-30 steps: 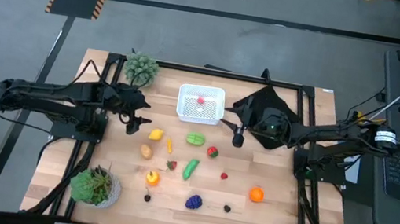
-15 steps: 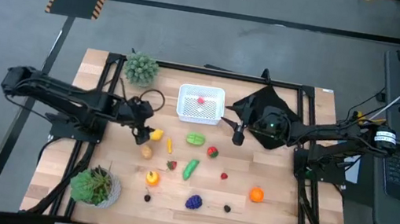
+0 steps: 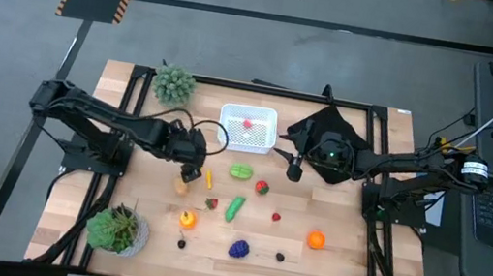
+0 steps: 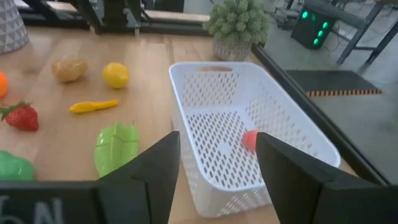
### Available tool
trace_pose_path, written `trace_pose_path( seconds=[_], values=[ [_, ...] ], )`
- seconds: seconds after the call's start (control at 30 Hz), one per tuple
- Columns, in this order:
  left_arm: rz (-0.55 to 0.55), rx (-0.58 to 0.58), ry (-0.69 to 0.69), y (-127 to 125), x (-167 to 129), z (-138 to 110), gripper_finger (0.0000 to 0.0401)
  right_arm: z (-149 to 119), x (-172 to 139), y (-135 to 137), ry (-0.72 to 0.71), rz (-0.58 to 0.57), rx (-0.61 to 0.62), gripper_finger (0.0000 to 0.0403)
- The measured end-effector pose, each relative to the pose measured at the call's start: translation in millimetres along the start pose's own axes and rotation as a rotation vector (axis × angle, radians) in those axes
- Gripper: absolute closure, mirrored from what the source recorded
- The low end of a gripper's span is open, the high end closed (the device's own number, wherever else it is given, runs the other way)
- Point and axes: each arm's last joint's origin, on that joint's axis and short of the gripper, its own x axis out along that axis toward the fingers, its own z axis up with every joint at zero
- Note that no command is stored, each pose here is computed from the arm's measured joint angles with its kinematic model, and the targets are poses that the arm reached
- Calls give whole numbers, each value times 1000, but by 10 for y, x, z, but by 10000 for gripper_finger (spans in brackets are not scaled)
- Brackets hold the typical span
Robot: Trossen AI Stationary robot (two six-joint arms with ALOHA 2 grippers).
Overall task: Pick and placing Produce into tupperware
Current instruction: Put the lemon into the white bin
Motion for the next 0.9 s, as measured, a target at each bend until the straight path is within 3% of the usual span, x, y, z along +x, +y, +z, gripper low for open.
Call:
trace_pose_path(
  seconds=[0.9],
  values=[
    [-17, 0, 64, -164, 169, -2, 122, -20, -1, 12, 21, 6, 45, 191]
  ],
)
